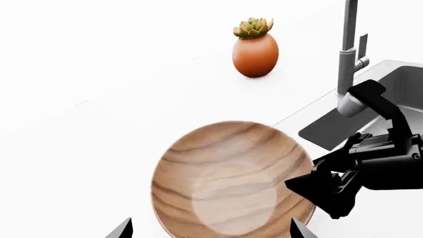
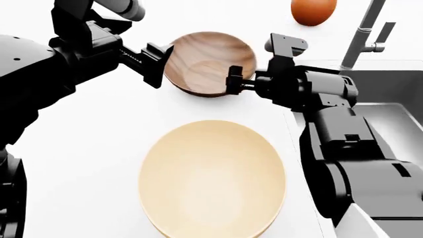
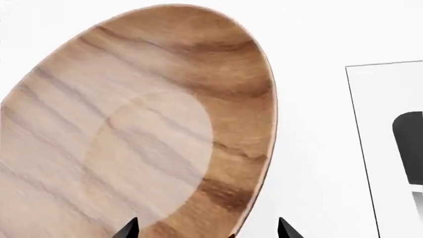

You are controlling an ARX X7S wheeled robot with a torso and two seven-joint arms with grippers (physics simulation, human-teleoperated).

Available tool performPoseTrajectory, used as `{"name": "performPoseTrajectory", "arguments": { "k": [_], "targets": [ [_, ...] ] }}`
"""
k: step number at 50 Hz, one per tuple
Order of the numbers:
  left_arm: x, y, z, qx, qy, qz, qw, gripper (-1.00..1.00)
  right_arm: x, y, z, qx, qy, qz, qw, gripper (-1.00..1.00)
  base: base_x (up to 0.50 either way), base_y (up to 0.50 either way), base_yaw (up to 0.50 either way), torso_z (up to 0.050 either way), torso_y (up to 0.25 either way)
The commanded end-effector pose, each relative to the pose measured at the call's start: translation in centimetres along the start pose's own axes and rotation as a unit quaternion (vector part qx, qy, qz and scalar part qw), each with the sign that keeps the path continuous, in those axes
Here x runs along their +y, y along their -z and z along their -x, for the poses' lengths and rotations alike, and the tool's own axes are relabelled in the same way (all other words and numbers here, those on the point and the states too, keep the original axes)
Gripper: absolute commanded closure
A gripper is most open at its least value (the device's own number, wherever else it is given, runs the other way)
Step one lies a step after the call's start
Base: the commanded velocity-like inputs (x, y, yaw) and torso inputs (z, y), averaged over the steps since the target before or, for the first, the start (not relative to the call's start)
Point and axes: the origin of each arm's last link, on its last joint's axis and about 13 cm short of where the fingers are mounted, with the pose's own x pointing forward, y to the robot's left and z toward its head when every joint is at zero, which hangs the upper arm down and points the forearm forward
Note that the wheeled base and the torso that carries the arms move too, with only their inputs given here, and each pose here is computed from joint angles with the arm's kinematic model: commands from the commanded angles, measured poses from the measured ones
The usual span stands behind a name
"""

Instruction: Stack the bowls in the sink.

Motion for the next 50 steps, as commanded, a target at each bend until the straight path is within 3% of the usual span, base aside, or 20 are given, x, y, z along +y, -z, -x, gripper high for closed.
{"name": "performPoseTrajectory", "arguments": {
  "k": [1,9,10,50],
  "targets": [
    [-0.1,0.1,-0.1,0.004,0.000,-0.004,1.000,-1.00,-0.2,1.9,-0.7,0.024,-0.006,-0.018,1.000,-1.00,0.00,0.00,0.00,0.000,0.000],
    [-0.1,0.3,-0.2,0.006,0.000,-0.005,1.000,-1.00,0.0,2.3,-0.8,0.034,-0.011,-0.021,0.999,-1.00,0.00,0.00,0.00,0.000,0.000],
    [-0.1,0.3,-0.2,0.006,-0.001,-0.005,1.000,-1.00,0.0,2.3,-0.8,0.035,-0.010,-0.021,0.999,1.00,0.00,0.00,0.00,0.000,0.000],
    [0.3,0.3,0.1,-0.009,-0.022,0.004,1.000,-1.00,-0.1,-2.4,0.6,-0.089,-0.036,-0.042,0.994,1.00,0.00,0.00,0.00,0.000,0.000]
  ]
}}
